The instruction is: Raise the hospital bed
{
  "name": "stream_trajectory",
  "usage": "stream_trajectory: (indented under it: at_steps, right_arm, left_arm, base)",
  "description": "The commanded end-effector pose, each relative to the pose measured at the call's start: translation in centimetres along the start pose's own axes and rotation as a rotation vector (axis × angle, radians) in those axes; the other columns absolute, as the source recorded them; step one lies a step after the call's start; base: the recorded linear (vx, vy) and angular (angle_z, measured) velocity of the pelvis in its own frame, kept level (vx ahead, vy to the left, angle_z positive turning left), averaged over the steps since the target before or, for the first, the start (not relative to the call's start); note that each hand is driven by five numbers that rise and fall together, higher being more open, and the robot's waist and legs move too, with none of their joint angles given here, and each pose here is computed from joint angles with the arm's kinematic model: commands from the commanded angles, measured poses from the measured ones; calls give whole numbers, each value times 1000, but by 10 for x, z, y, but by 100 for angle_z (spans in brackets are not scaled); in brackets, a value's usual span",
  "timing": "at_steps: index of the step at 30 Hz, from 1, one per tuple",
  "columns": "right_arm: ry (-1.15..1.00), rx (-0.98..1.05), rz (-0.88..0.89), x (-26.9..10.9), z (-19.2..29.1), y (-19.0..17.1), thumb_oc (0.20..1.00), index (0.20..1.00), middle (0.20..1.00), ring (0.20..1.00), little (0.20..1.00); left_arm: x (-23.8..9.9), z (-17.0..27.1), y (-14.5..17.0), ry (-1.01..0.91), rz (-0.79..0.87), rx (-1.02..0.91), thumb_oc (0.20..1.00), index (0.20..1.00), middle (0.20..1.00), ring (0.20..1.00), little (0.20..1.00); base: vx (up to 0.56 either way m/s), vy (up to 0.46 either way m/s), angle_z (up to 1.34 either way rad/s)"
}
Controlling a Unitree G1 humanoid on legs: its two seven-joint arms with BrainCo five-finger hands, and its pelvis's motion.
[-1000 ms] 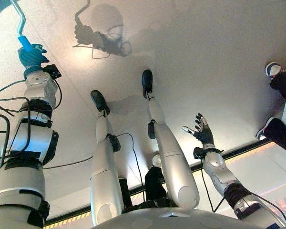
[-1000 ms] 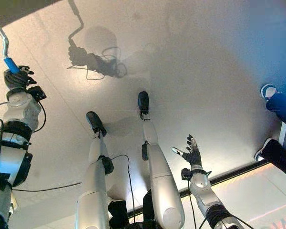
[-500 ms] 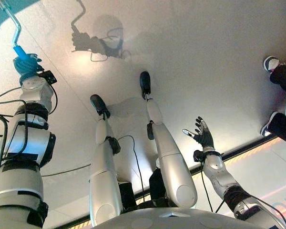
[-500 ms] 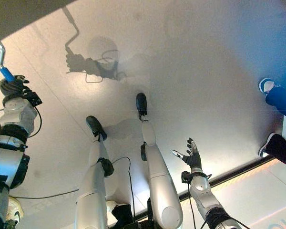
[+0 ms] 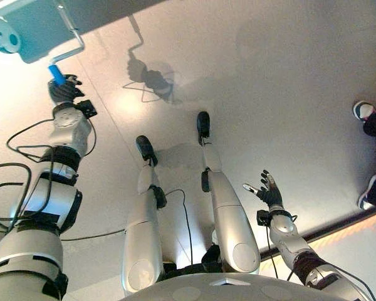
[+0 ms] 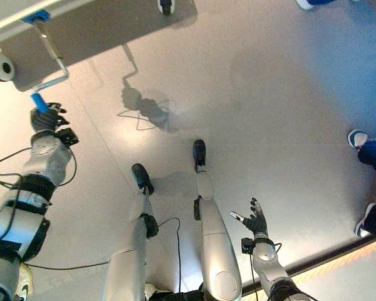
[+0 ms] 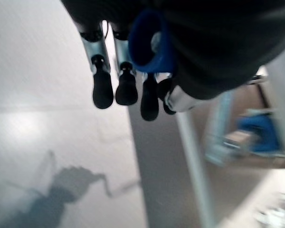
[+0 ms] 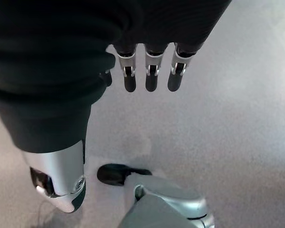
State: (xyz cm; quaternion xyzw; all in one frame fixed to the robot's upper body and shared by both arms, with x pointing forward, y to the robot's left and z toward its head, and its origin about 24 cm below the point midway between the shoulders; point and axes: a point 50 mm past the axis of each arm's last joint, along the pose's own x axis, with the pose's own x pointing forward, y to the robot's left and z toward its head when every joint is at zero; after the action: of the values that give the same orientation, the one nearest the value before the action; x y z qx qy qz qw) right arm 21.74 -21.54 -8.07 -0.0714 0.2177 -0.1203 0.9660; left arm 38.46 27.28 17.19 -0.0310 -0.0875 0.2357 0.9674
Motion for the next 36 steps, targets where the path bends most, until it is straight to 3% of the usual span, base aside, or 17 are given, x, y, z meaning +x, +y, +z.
stream_trajectory:
  at_steps: [1,13,26,36]
  right_arm:
    - [2,-59,-47,1,1,-31,1000,1000,1000,1000,1000]
    - [-56,-20,-22,-1,9,-22,1000,1000,1000,1000,1000]
    - [-58,-12,-41,-4,6,-23,1000,1000,1000,1000,1000]
    - [-52,-19,-52,-5,4,-26,1000,1000,1000,1000,1000]
  left_arm:
    - [-9,98,-94,-349,-347,-96,200,200,200,200,200]
    - [21,89,-44,-229,-107,-48,200,200,200,200,200]
    - [20,81,-43,-216,-95,-50,200,200,200,200,200]
    - [11,87,-67,-253,-189,-95,200,200,200,200,200]
  base:
    - [-21,-9,10]
    - [10,8,-8]
    - [18,5,-11]
    - [-3,-2,1]
